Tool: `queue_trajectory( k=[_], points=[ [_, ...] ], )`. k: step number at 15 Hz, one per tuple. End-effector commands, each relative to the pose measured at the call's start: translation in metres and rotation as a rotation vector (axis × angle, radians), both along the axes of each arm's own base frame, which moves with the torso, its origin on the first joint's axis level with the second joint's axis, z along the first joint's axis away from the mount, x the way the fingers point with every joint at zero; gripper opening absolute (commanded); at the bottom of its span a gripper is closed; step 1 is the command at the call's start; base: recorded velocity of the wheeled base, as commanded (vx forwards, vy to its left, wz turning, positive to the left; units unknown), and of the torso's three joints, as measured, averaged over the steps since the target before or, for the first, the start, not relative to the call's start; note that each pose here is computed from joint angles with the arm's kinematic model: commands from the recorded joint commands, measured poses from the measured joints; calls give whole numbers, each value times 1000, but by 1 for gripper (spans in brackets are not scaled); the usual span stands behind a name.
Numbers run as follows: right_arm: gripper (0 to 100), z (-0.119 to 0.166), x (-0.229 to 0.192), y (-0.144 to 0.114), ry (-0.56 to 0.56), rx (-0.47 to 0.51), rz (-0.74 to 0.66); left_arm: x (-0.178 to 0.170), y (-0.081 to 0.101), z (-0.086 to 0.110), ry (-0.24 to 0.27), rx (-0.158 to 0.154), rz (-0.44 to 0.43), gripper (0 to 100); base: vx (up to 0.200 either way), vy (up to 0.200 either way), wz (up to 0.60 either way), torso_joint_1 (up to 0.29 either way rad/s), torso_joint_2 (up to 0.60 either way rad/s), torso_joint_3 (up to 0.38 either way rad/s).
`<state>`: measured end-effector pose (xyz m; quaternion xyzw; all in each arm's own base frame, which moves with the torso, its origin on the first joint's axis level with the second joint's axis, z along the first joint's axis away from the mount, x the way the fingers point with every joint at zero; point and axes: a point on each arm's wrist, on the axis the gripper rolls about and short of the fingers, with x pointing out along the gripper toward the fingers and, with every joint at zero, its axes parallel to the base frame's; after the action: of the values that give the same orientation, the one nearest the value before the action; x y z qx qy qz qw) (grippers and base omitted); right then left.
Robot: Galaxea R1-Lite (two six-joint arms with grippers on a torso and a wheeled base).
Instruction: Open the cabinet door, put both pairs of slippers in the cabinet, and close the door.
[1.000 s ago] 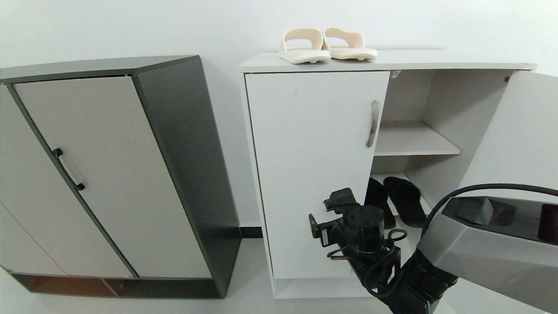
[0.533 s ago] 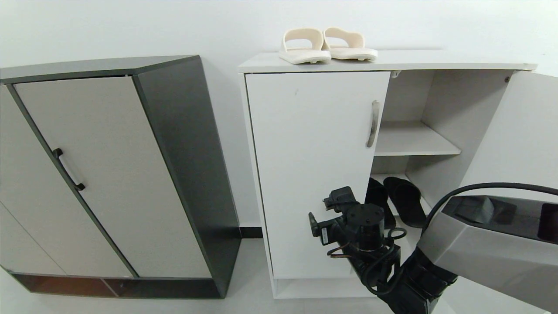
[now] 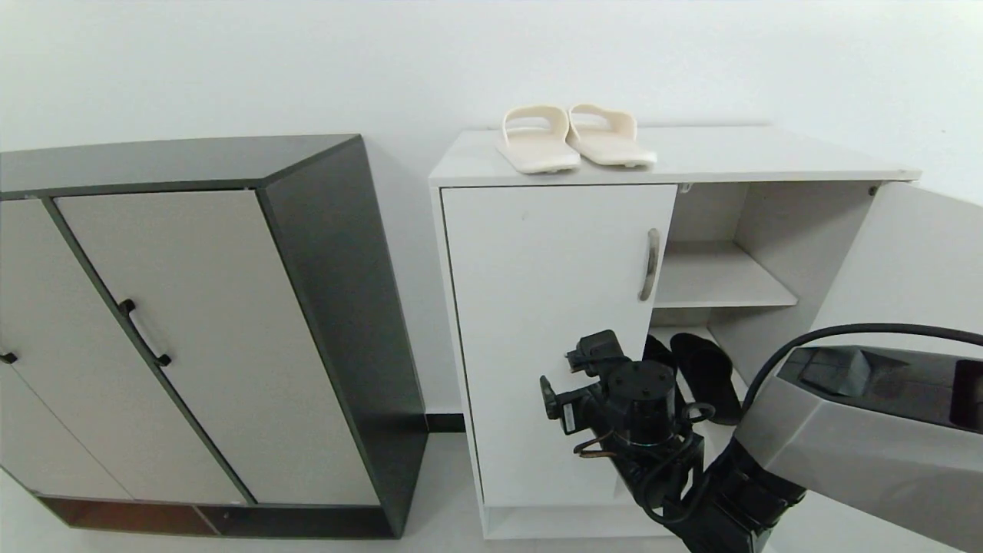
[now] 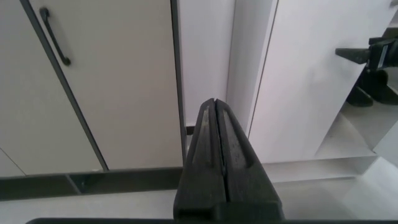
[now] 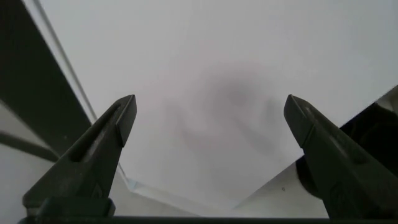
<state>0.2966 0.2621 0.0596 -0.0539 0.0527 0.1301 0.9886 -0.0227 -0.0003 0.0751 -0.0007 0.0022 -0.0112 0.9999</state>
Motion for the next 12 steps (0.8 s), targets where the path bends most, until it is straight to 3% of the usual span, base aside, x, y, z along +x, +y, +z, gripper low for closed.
queue_trajectory(
  k=[1,12],
  points=[
    [100,0,0,0,-1,1,1,0,0,0,0,0,1,0,0,0,0,119,-471,-349],
    [100,2,-5,0,1,-4,6,0,0,0,0,0,1,0,0,0,0,155,-477,-324]
  ],
)
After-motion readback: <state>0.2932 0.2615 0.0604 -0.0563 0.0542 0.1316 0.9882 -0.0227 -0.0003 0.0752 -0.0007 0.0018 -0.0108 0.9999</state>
